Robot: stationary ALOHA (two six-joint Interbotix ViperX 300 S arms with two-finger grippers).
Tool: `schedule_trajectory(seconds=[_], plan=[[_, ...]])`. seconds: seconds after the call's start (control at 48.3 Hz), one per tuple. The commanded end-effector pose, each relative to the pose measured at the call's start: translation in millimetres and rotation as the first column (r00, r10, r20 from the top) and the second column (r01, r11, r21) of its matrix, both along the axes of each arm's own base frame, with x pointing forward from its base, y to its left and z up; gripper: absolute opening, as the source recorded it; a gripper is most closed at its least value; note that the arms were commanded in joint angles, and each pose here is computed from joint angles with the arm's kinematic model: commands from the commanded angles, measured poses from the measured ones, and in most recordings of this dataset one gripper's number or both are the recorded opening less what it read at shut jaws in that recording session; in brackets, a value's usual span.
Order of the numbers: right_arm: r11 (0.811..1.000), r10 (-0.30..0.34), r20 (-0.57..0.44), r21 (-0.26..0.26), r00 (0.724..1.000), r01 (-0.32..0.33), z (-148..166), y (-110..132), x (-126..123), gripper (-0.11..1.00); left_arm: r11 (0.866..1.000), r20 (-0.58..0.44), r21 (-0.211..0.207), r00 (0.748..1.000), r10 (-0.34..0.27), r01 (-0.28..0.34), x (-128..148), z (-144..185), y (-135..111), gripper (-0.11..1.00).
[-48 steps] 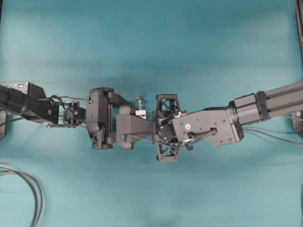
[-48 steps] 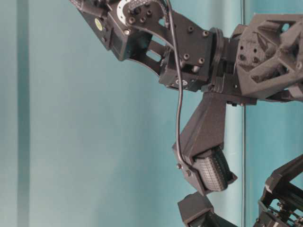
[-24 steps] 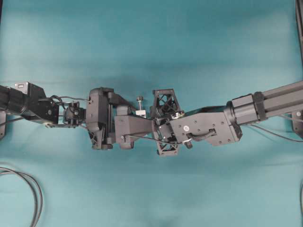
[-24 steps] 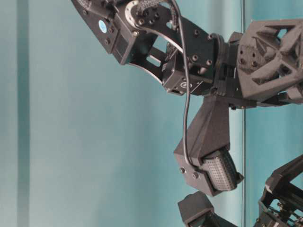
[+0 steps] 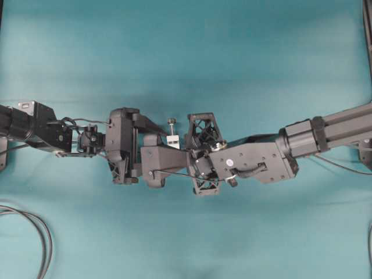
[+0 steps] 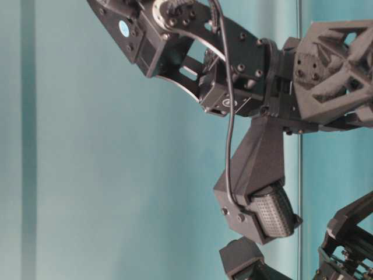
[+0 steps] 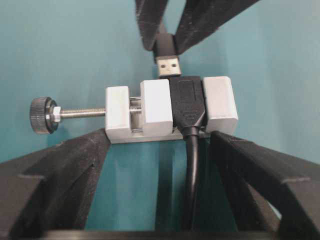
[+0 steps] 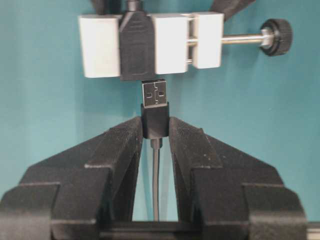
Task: Insert the USB cable into the female connector supported by the left arm.
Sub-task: 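Align the held USB plug with the connector and push it in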
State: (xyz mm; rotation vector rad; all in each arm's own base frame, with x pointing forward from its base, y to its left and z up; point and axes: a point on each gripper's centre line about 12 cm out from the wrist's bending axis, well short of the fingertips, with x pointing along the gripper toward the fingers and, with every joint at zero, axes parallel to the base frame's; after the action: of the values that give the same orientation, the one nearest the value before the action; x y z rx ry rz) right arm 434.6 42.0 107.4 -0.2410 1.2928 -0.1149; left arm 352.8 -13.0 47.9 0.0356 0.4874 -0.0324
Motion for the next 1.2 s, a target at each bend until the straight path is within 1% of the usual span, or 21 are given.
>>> schedule_trajectory(seconds=[0.0,0.455,1.179], plan=[[1.000,-0.002,0.041,0.006,0.999,0.002,14.2,3.3,5.7,0.22,1.000,0.023,-0.013,1.000,0.005,-0.005,2.9,7.1,-0.7,0.94],[1.000,0.005,0.038,0.007,0.999,-0.005,13.3,7.3,4.5,0.22,1.000,0.018,-0.013,1.000,0.002,-0.002,2.7,8.5,-1.8,0.94],[1.000,0.000,0.051,0.004,0.999,-0.001,16.7,8.9,16.7,0.22,1.000,0.012,-0.019,1.000,-0.006,0.006,2.3,8.2,-5.6,0.94]])
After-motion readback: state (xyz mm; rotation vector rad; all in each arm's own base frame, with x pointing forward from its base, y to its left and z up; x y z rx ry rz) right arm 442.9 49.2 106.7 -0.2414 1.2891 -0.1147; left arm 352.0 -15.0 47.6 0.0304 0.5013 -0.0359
